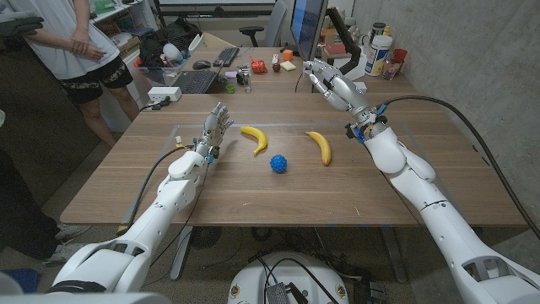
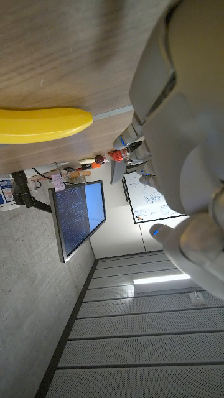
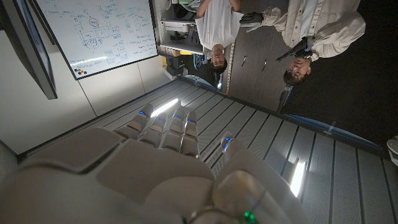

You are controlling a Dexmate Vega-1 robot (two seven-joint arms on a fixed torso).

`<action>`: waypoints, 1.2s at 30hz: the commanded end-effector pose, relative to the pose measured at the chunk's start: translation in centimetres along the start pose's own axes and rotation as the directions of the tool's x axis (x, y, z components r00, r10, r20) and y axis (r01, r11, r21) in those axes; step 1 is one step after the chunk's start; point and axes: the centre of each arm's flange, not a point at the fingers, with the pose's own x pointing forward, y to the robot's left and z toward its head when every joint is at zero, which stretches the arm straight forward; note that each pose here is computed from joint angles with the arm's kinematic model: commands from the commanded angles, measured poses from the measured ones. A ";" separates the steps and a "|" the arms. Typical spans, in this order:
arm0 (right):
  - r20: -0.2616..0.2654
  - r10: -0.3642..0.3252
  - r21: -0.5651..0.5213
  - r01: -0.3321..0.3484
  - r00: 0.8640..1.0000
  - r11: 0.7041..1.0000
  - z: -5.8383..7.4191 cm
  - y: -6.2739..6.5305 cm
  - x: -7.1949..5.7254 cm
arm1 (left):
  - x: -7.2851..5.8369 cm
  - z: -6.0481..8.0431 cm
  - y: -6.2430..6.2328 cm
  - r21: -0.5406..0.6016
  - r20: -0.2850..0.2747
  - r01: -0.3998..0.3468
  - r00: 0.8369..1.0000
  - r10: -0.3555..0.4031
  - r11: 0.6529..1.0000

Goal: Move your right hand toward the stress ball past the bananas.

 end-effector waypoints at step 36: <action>0.057 0.103 -0.076 -0.098 0.993 0.992 1.8 1.5 -0.5 | -0.5 -0.2 0.0 -0.001 -0.004 -0.004 1.000 0.004 1.000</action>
